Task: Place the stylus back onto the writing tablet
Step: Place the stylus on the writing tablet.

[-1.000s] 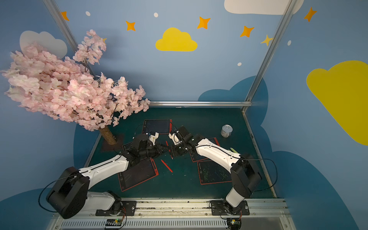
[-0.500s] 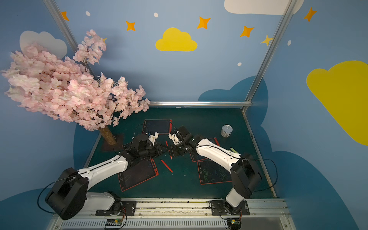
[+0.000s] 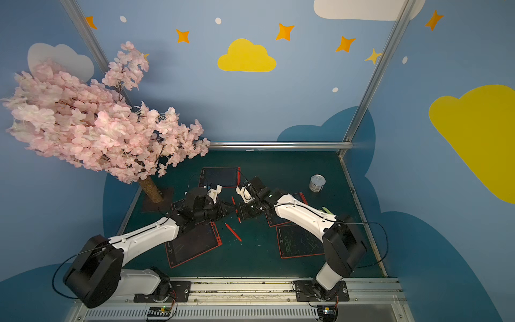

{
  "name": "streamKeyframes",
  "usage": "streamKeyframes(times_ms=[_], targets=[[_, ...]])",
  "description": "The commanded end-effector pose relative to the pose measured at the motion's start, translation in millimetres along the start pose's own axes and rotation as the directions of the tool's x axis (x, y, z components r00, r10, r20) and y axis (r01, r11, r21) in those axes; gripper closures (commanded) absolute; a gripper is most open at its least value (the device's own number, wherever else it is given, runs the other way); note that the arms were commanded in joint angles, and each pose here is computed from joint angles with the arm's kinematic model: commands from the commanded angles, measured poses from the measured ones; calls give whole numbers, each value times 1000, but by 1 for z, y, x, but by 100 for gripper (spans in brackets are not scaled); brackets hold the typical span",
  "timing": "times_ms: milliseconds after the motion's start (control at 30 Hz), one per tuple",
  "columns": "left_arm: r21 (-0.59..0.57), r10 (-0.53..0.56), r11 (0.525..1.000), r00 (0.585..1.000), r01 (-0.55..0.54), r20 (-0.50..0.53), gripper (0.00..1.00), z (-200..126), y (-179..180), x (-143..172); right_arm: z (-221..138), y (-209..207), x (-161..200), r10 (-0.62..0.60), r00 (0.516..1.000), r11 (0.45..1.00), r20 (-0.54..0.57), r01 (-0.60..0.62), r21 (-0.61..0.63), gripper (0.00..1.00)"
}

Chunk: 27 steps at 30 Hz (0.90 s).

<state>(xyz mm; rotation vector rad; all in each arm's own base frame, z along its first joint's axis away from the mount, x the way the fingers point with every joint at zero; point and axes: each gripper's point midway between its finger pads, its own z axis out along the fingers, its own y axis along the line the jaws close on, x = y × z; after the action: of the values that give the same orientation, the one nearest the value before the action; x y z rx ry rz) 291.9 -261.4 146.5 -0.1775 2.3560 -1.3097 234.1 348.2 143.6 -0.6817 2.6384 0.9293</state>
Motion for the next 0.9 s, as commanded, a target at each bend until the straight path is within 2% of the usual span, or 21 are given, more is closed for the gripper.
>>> streamKeyframes(times_ms=[0,233,367,500,700,867], targets=[[30,9,999,1000,-10,7,95,-4,-12,-4,1,0,1,-1,1000,1000,0,1,-8,96],[33,17,999,1000,-17,4,95,-5,-13,-3,3,-2,1,4,1000,1000,1,-4,-3,98],[36,12,999,1000,-12,4,95,-5,-13,-2,4,-2,1,6,1000,1000,0,-6,-6,89],[42,8,999,1000,-8,7,95,-6,-15,-3,6,-2,1,7,1000,1000,-4,-7,-8,87],[41,11,999,1000,-11,10,94,-7,-17,-4,7,-1,1,10,1000,1000,-4,-10,-11,98],[32,18,999,1000,-18,9,86,-8,-15,-3,6,0,0,6,1000,1000,-4,-6,-15,100]])
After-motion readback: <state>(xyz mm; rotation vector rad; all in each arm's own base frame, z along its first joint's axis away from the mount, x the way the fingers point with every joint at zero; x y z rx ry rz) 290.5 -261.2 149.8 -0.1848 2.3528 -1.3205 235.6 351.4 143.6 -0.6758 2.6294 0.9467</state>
